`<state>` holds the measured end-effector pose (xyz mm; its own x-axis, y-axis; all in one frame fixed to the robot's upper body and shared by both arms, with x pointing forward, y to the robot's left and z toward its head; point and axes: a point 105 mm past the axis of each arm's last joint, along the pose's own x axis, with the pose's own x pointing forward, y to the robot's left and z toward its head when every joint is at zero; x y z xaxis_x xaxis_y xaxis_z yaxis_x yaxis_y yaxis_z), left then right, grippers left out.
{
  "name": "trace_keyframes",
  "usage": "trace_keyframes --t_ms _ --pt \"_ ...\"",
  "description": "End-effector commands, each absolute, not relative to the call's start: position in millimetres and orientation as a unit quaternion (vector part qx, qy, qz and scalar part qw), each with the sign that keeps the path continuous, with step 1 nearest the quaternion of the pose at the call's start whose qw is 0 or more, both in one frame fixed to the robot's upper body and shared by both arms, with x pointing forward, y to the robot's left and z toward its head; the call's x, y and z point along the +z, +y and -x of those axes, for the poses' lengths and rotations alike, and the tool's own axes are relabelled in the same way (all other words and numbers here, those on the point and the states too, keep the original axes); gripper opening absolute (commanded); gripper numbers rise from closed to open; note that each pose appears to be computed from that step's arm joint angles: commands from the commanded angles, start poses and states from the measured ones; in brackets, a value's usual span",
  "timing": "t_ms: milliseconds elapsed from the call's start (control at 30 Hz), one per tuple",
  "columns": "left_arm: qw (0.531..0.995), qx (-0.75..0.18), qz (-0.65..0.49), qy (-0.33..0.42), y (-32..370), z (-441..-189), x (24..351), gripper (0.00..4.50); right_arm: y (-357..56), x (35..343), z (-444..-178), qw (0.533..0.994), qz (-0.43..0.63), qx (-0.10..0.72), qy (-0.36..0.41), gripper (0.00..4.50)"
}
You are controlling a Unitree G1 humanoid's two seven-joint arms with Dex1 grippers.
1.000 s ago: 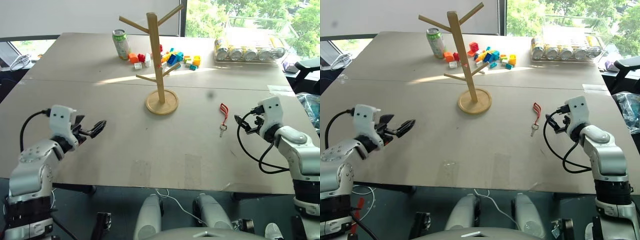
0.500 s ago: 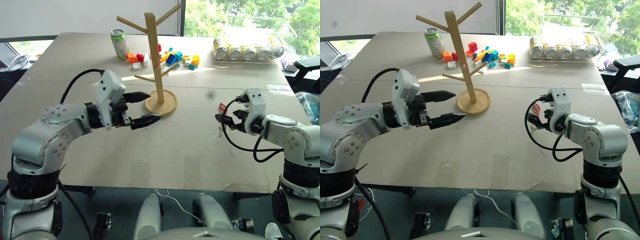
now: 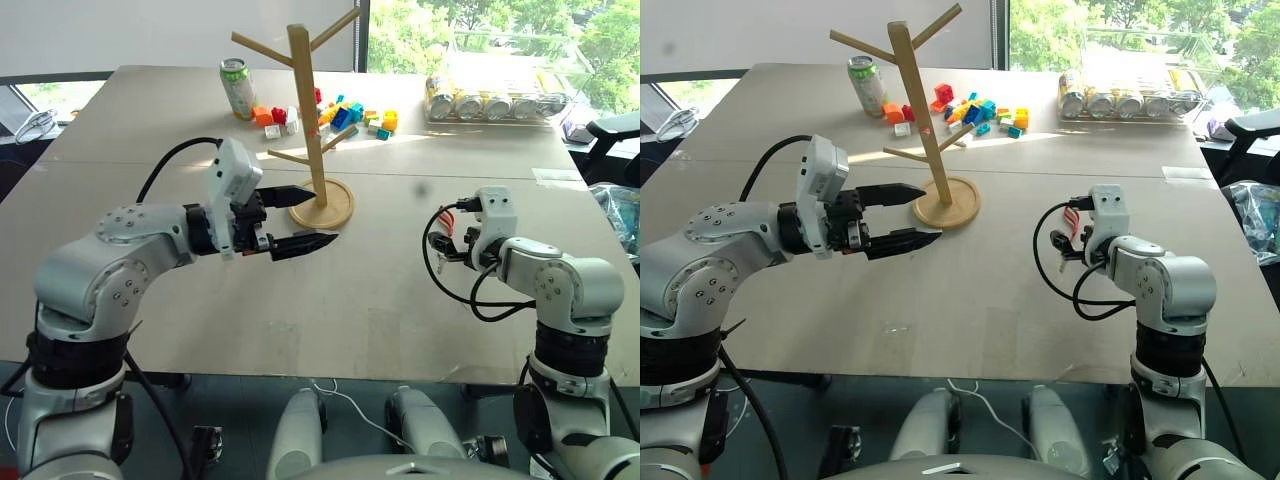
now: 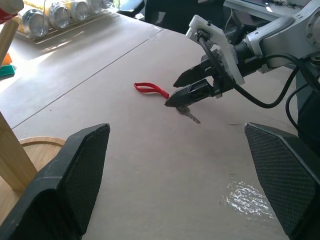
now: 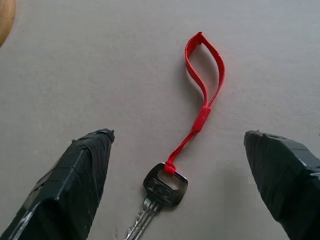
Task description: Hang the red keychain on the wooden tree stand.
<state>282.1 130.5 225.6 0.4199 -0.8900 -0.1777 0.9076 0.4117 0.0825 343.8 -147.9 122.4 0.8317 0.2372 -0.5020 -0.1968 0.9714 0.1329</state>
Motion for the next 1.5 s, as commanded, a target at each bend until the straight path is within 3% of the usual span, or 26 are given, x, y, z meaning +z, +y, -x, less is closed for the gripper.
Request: trace_keyframes --t_ms 33,567,900,1267,1500 --pt "0.834 -0.544 -0.09 0.036 128.0 -277.6 234.8 4.44 -146.8 130.0 -350.4 0.965 -0.034 0.105 0.239 4.47" --pt "0.832 -0.546 -0.096 0.035 125.3 -276.3 239.4 4.44 -146.0 108.1 -360.3 0.968 -0.023 0.085 0.236 4.47" --pt "0.831 -0.547 -0.097 0.035 125.1 -274.8 242.7 4.5 -140.9 103.2 -356.7 0.968 -0.001 0.099 0.232 0.12" --pt "0.837 -0.538 -0.09 0.032 127.5 -274.5 245.7 4.5 -124.9 114.5 -352.2 0.968 0.06 0.167 0.178 0.05" --pt "0.86 -0.504 -0.068 0.034 148.1 -271.7 243.9 4.5 -107.3 170.5 -338.0 0.955 0.062 0.29 0.029 0.05"
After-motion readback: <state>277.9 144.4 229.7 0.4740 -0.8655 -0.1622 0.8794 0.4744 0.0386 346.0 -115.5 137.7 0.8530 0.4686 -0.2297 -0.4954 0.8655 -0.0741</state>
